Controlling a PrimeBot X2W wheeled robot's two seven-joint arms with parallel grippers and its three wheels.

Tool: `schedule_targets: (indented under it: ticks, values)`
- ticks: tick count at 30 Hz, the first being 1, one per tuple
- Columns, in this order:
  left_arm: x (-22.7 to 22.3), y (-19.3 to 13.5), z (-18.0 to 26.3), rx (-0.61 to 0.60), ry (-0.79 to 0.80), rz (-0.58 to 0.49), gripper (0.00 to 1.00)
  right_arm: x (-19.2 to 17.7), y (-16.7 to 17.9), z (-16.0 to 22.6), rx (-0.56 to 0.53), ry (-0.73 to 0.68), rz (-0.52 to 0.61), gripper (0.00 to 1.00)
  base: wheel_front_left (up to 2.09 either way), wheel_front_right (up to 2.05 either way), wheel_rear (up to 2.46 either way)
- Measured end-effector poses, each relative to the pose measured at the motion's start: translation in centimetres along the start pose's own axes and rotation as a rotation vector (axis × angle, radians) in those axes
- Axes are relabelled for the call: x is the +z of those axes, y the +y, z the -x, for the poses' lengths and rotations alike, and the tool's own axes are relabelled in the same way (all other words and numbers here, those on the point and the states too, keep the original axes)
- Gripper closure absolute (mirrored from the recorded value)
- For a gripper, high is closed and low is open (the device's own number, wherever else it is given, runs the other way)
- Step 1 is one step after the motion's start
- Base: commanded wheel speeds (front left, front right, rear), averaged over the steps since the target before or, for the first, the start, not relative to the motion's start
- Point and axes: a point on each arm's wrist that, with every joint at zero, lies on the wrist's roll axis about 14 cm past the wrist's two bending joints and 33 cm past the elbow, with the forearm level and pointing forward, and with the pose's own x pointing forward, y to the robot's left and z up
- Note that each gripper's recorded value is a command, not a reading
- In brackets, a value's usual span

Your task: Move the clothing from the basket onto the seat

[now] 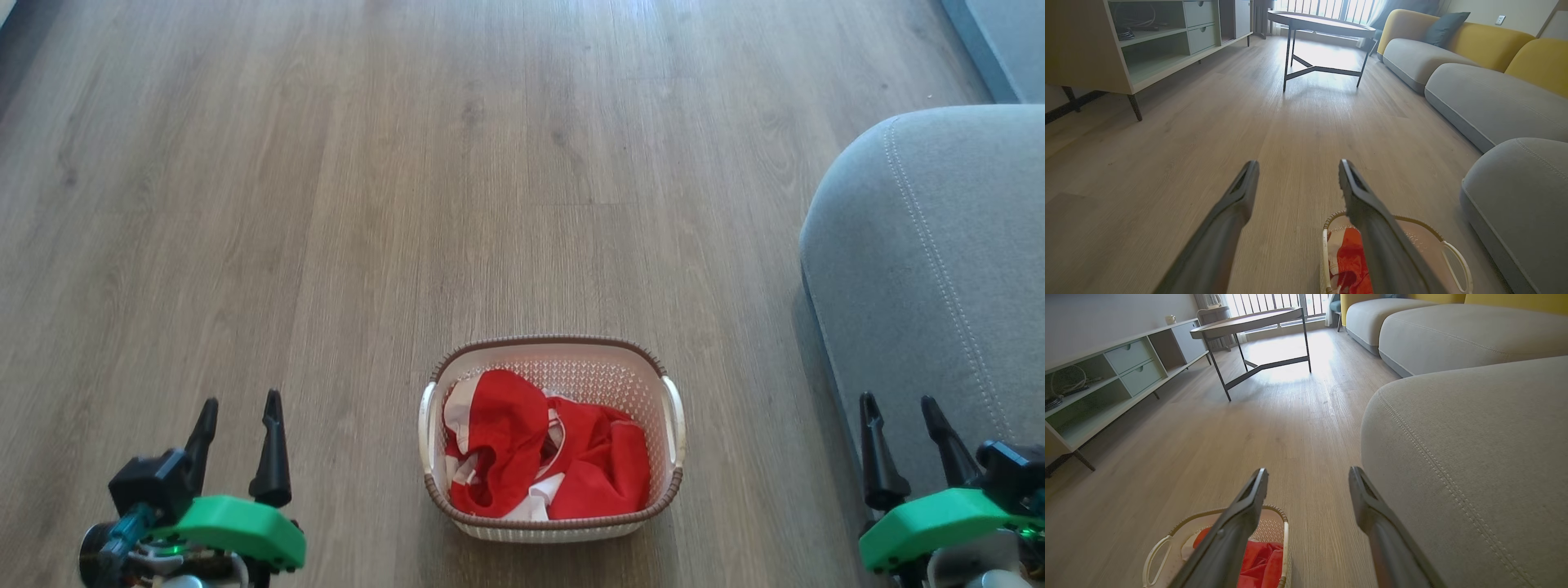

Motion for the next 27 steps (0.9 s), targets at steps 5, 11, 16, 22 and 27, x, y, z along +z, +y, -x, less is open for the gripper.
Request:
schedule_targets:
  ticks: [5,11,16,22,27]
  values:
    - [0.0,0.0,0.0,0.001,0.001,0.000,0.00,0.0,0.0,0.0,0.001,0.002,0.000,0.00,0.00,0.00,0.00]
    - [-0.2,0.1,0.0,0.003,0.005,0.000,0.00,-0.2,0.0,0.0,0.005,0.007,0.013,0.00,0.00,0.00,0.00]
    - [-0.4,0.1,0.0,0.004,0.012,0.000,0.00,-0.3,-0.1,-0.1,0.004,0.012,0.014,0.00,0.00,0.00,0.00]
    - [-0.7,0.1,-0.1,0.002,0.021,0.000,0.00,-0.5,-0.2,-0.1,0.000,0.018,0.014,0.00,0.00,0.00,0.00]
    - [-1.2,0.0,-0.4,0.002,0.037,0.002,0.00,-0.5,-0.3,-0.6,0.001,0.021,0.022,0.00,0.00,0.00,0.00]
